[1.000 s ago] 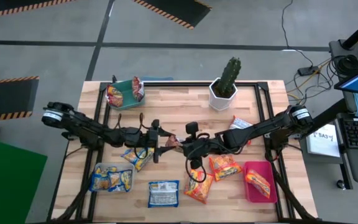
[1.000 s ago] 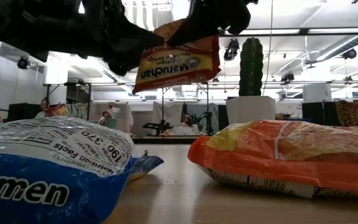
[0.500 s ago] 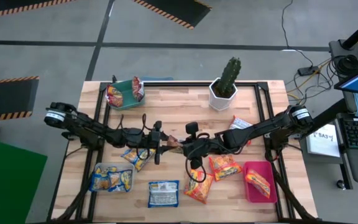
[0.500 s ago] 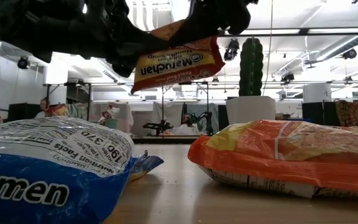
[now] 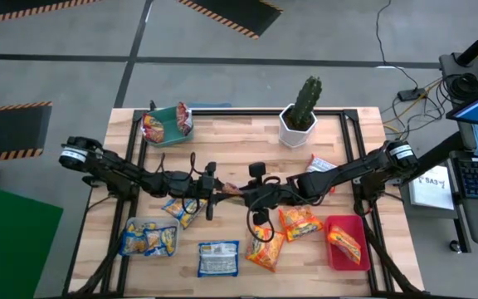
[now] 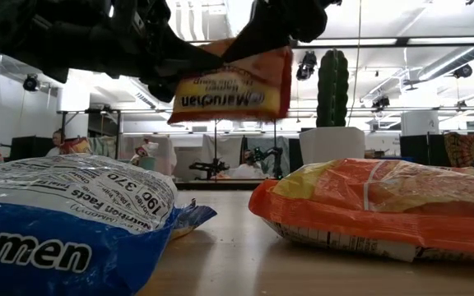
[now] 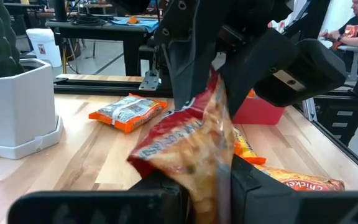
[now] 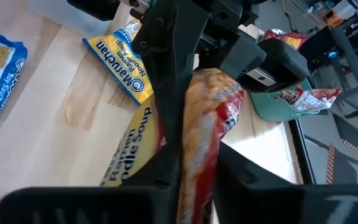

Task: Sort Maruchan noodles
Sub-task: Put the red noodle into the green bin

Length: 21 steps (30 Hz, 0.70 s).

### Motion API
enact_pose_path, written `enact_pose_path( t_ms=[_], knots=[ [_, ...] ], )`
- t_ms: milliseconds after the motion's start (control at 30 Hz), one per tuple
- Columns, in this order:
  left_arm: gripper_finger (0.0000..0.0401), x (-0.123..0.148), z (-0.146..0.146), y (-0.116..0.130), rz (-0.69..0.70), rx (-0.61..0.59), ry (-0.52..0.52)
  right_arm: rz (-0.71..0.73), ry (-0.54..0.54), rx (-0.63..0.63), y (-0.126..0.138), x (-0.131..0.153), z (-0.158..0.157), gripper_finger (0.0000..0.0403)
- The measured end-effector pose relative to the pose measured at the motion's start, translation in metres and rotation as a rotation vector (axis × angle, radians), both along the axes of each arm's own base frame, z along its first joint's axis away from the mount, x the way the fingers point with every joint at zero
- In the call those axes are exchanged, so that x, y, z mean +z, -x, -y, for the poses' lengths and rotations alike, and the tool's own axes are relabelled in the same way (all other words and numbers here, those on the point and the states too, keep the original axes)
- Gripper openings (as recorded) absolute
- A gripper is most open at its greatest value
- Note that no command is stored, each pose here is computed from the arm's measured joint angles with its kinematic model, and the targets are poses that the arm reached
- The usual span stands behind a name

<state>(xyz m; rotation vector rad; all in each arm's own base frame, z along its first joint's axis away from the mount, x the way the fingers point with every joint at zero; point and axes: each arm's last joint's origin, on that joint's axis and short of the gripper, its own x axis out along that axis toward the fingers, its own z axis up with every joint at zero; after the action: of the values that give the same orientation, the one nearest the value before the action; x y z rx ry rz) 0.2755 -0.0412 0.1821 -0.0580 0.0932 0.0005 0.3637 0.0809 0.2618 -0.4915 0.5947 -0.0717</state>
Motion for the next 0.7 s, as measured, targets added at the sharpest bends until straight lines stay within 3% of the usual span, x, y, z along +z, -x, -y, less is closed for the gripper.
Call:
enact_pose_path(
  t_ms=[400, 700],
  knots=[
    [0.0038, 0.0002, 0.0007, 0.0001, 0.002, 0.000, -0.002, 0.007, -0.012, -0.011, -0.0002, 0.0002, -0.0001, 0.0192],
    [0.0036, -0.0011, 0.0007, 0.0005, -0.010, -0.001, -0.005, 0.011, -0.016, -0.018, -0.0003, 0.0003, 0.0000, 0.0212]
  ],
)
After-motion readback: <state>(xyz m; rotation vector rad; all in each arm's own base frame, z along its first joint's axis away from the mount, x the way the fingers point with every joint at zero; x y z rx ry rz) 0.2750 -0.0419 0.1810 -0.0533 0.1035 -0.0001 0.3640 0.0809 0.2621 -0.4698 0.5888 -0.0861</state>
